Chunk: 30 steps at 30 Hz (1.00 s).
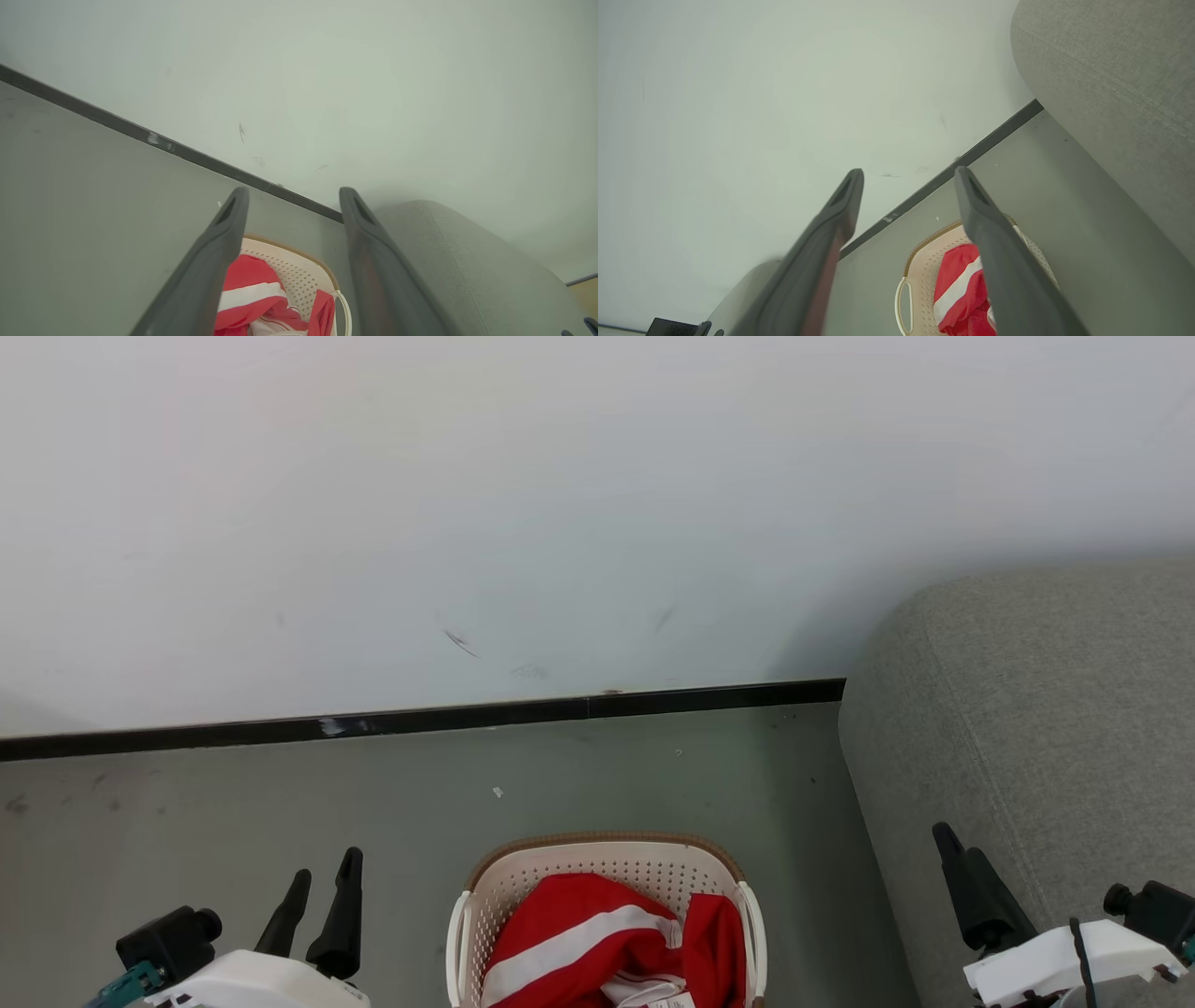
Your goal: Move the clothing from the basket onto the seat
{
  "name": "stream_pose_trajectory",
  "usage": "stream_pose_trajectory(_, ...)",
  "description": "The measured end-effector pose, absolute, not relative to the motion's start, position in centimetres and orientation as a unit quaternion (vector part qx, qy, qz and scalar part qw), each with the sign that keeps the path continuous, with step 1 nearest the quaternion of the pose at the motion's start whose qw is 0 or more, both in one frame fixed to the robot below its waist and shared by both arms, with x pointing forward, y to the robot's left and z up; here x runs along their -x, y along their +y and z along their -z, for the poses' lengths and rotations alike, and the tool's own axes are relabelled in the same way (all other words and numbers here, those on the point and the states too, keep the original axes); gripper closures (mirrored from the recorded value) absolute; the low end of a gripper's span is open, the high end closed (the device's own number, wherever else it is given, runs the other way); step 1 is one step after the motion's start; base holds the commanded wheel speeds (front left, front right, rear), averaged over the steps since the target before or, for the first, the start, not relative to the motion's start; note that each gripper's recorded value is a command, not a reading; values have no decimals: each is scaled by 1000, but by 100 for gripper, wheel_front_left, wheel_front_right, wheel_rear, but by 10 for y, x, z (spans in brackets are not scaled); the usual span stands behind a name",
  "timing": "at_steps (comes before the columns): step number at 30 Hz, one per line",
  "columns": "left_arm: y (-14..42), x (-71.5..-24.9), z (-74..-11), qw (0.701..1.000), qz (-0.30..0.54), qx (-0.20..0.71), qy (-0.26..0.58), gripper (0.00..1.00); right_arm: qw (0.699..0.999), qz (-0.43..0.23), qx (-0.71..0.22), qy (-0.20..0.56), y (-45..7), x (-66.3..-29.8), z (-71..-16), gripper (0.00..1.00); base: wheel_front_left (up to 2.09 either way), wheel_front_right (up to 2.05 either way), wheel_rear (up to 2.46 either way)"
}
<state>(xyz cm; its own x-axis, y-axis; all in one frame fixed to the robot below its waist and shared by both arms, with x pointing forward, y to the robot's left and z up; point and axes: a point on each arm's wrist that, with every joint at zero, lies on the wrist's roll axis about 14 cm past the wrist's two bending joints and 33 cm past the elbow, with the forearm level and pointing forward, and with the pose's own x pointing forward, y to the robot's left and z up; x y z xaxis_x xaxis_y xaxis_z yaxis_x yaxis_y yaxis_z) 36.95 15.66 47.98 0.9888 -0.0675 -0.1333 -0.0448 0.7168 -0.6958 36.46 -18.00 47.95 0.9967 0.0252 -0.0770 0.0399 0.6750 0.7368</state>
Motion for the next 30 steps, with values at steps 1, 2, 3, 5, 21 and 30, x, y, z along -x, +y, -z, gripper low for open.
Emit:
stream_pose_trajectory(1,156,-369,-479,927,6,367,76,0,918,3,-395,39,-180,-365,-480,0,0,0,0)
stream_pose_trajectory(2,155,-369,-480,930,8,359,75,0,921,2,-387,38,-179,-364,-481,0,0,0,0)
stream_pose_trajectory(3,154,-369,-480,933,6,353,74,0,925,0,-378,37,-179,-364,-481,0,0,0,0)
stream_pose_trajectory(5,153,-368,-480,938,7,338,75,0,931,-2,-363,34,-178,-364,-483,0,0,0,0)
stream_pose_trajectory(21,146,-365,-491,971,8,233,48,0,968,-23,-247,18,-168,-357,-490,0,0,0,0)
stream_pose_trajectory(30,148,-365,-497,985,5,169,28,0,982,-38,-184,12,-161,-353,-491,0,0,0,0)
